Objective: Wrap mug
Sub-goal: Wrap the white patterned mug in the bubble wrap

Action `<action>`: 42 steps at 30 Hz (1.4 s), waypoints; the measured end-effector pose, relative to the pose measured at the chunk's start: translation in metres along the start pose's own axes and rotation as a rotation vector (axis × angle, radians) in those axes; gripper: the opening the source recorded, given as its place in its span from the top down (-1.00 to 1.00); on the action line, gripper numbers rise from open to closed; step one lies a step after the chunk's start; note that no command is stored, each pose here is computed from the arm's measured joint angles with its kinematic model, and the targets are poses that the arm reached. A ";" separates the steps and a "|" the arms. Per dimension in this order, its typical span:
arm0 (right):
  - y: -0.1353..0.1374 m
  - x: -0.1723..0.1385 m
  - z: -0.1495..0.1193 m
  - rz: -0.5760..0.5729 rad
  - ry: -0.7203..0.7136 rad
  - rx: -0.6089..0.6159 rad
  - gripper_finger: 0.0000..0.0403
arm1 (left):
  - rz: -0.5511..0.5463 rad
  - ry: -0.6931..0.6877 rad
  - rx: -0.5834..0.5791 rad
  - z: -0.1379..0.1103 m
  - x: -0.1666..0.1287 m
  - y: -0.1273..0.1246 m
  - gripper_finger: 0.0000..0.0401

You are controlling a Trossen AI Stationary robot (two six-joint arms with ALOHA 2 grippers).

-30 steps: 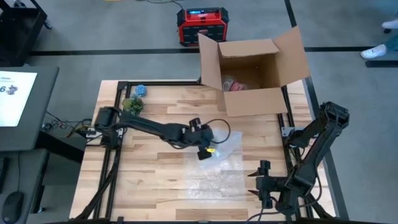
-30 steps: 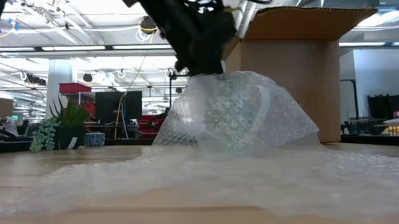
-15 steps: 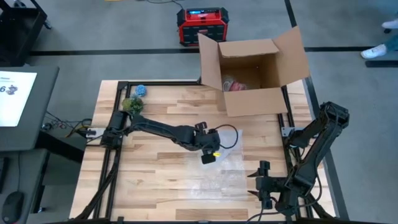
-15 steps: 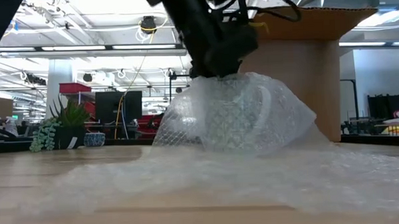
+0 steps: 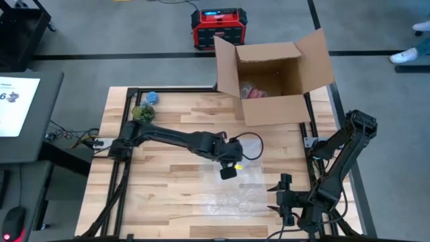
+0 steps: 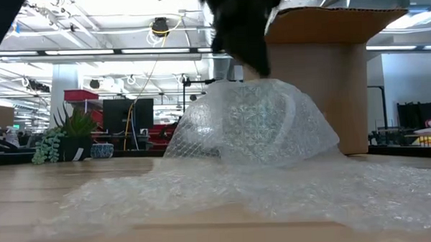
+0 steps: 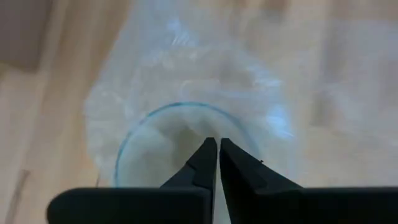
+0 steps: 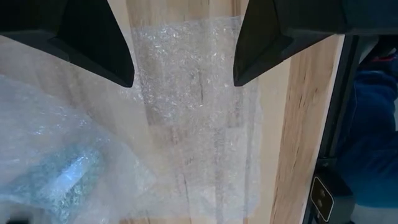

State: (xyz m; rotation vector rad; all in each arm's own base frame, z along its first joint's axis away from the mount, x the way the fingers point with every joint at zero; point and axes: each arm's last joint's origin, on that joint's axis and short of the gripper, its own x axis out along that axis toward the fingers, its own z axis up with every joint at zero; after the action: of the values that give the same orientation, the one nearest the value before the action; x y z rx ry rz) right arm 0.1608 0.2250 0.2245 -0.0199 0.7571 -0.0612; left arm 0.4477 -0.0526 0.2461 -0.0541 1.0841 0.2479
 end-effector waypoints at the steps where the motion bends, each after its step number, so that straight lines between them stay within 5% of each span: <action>1: 0.000 0.000 0.000 0.001 -0.001 0.001 -0.31 | 0.009 0.020 -0.001 -0.001 0.011 0.001 1.00; 6: 0.001 0.000 0.000 0.004 -0.002 0.002 -0.31 | 0.029 0.104 -0.012 -0.007 0.050 0.006 1.00; 10: 0.001 0.000 0.000 0.007 -0.003 0.003 -0.31 | 0.033 0.106 -0.020 -0.007 0.053 0.008 1.00; 25: 0.014 0.013 -0.005 0.019 -0.013 -0.067 -0.31 | -0.018 -0.073 -0.032 0.004 -0.055 -0.002 1.00; 37: 0.032 0.070 -0.037 0.014 0.168 -0.158 -0.25 | -0.086 0.027 0.024 -0.068 -0.113 -0.106 1.00; 42: 0.024 0.094 -0.045 0.176 0.177 -0.114 -0.14 | -0.127 -0.023 -0.046 -0.109 -0.112 -0.157 1.00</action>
State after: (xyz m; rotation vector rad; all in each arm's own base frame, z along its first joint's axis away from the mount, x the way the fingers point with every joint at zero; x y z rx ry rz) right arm 0.1989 0.2428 0.1264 -0.0569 0.9359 0.1496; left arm 0.3392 -0.2425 0.2810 -0.1601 1.0481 0.1583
